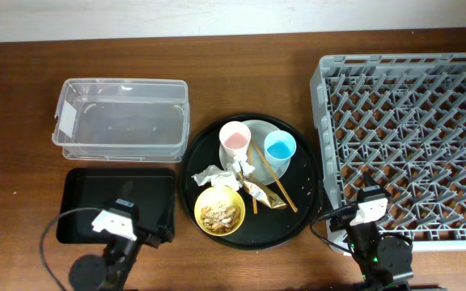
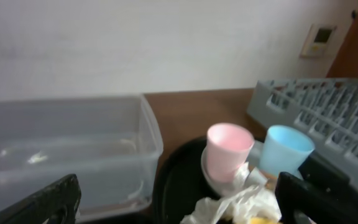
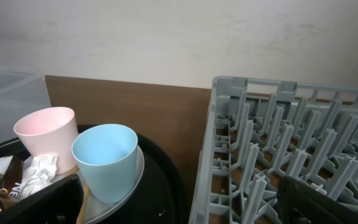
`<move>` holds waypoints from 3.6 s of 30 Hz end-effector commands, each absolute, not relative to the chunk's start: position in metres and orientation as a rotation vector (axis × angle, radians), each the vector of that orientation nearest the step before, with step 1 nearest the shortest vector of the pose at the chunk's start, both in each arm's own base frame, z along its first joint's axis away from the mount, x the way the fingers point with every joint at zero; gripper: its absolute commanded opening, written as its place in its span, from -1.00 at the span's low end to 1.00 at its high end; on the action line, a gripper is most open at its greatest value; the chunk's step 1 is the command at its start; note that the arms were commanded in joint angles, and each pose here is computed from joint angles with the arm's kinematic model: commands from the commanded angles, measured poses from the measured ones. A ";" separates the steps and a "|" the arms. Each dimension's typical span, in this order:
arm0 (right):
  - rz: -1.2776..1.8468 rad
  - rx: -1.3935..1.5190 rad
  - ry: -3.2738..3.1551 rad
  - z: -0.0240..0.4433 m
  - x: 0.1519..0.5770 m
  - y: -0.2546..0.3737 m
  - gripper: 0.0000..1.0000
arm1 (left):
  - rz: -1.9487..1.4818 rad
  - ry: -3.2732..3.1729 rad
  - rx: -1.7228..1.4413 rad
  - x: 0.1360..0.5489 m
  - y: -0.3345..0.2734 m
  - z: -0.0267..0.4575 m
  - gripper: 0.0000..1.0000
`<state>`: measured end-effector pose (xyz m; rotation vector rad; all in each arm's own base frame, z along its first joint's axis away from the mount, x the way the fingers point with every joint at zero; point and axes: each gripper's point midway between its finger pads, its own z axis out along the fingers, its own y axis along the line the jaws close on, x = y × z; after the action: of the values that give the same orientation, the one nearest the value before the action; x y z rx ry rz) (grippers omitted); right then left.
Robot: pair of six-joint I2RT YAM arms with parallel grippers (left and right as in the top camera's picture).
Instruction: Sort waste into correct bins and load items into the dishwasher rack
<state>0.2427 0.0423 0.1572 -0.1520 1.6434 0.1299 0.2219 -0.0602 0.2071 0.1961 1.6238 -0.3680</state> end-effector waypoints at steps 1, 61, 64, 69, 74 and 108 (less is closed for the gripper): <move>0.116 -0.142 1.646 0.155 0.243 0.039 0.97 | -0.382 1.586 0.208 0.211 -0.063 0.251 0.99; 0.116 -0.142 1.646 0.155 0.243 0.039 0.97 | -0.291 2.904 0.564 0.301 -0.180 0.070 0.35; 0.116 -0.142 1.646 0.155 0.243 0.039 0.96 | -0.288 2.915 0.565 0.304 -0.181 0.061 0.40; 0.116 -0.142 1.646 0.155 0.243 0.039 0.97 | -0.282 2.930 0.566 0.304 -0.181 0.055 0.40; 0.116 -0.142 1.646 0.155 0.243 0.039 0.97 | -0.280 2.937 0.567 0.303 -0.181 0.053 0.40; 0.116 -0.142 1.646 0.155 0.243 0.039 0.97 | -0.168 2.693 0.472 0.353 -0.171 0.161 -0.99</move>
<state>0.2427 0.0423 0.1574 -0.1510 1.6423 0.1302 0.3366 -0.1844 0.1222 0.5267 2.8015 -0.2402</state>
